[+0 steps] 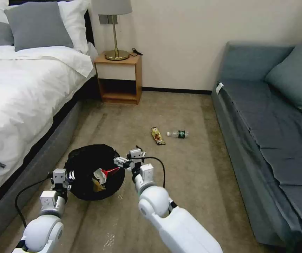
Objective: Pick up the trash bin, then pick up the garbage on the floor and place it into the trash bin.
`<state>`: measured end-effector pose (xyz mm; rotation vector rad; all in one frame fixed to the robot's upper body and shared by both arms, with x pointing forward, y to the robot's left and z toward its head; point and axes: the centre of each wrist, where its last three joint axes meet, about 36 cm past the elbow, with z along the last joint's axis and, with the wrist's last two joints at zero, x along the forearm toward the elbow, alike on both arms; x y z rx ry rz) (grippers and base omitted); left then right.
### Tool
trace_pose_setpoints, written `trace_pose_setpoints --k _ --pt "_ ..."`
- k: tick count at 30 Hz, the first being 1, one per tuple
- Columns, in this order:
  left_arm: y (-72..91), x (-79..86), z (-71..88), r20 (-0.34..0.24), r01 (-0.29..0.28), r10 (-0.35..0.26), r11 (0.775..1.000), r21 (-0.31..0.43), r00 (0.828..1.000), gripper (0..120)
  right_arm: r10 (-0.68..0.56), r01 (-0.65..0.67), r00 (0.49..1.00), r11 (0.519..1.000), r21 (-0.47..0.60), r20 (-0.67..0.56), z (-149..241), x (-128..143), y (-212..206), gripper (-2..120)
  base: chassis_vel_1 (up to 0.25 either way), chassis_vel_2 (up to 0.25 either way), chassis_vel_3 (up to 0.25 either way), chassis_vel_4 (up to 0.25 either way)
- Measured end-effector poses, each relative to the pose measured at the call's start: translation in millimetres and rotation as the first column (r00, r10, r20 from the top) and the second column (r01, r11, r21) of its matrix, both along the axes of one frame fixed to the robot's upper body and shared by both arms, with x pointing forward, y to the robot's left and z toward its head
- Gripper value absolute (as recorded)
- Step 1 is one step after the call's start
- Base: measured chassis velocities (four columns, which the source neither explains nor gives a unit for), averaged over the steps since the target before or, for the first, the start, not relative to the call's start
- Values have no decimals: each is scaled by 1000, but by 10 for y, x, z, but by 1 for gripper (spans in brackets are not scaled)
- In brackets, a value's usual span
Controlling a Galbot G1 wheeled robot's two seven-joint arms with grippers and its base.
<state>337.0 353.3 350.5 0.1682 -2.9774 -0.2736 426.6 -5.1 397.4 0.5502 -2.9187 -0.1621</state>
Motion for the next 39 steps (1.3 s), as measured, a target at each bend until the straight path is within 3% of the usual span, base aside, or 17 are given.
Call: trace_pose_setpoints --k 9,16,39 --pt "97 17 23 9 -15 15 1000 6 1000 3 -77 66 993 990 -124 -86 -31 234 -279 100 0 0 0 0" --pt "160 17 -1 16 -22 21 1000 16 1000 3 -185 149 974 958 -247 -131 -392 309 -534 100 0 0 0 0" --pt "219 32 101 36 -28 27 999 24 999 3 -336 240 917 894 -378 -213 -968 348 -1038 100 0 0 0 0"
